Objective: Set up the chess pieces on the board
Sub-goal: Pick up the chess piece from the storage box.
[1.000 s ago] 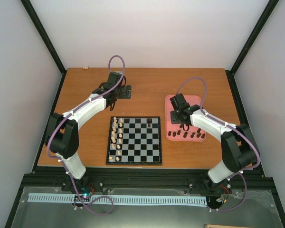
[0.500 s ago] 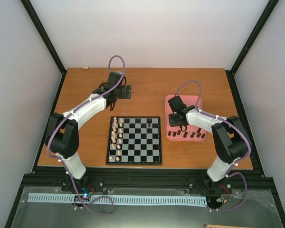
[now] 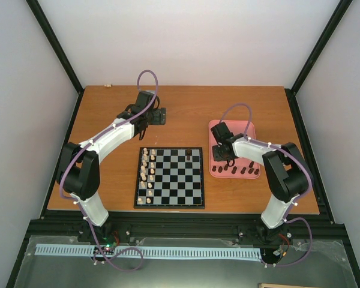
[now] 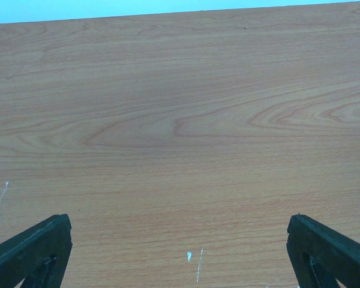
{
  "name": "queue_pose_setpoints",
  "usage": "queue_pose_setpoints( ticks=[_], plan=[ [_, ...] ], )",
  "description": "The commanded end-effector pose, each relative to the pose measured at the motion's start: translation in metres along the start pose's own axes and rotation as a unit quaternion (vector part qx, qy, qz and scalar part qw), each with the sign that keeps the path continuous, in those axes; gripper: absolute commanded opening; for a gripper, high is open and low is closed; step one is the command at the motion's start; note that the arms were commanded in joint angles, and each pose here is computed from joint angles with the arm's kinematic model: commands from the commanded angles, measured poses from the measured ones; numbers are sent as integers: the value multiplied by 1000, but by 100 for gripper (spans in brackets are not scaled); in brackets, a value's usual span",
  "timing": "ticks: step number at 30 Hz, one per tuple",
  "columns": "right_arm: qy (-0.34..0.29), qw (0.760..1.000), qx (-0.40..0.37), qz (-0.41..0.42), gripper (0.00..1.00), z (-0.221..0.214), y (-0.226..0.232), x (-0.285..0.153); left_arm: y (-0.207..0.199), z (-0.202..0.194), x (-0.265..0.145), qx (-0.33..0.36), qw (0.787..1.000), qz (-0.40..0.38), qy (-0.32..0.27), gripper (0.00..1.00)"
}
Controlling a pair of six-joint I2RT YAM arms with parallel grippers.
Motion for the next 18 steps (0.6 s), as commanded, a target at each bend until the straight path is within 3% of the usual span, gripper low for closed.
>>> queue_pose_setpoints(
  ticks=[1,12,18],
  plan=[
    [-22,1000,11,-10,19,15,-4,-6,0,8,2,-9,1000,-2,-5,100],
    [-56,998,20,10,9,28,-3,-36,0,8,2,-9,1000,-3,-5,100],
    [-86,995,3,39,9,35,15,-72,0,8,2,-10,1000,-2,-5,100]
  ],
)
Point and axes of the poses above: each gripper's point midway between its finger pads, its own x axis out along the fingers, its own y axis along the line the jaws close on, z = x × y, the point moved 2 cm from there along -x, back along the fingers, and after that the axes turned 3 degrees about x, right-handed, at the moved point
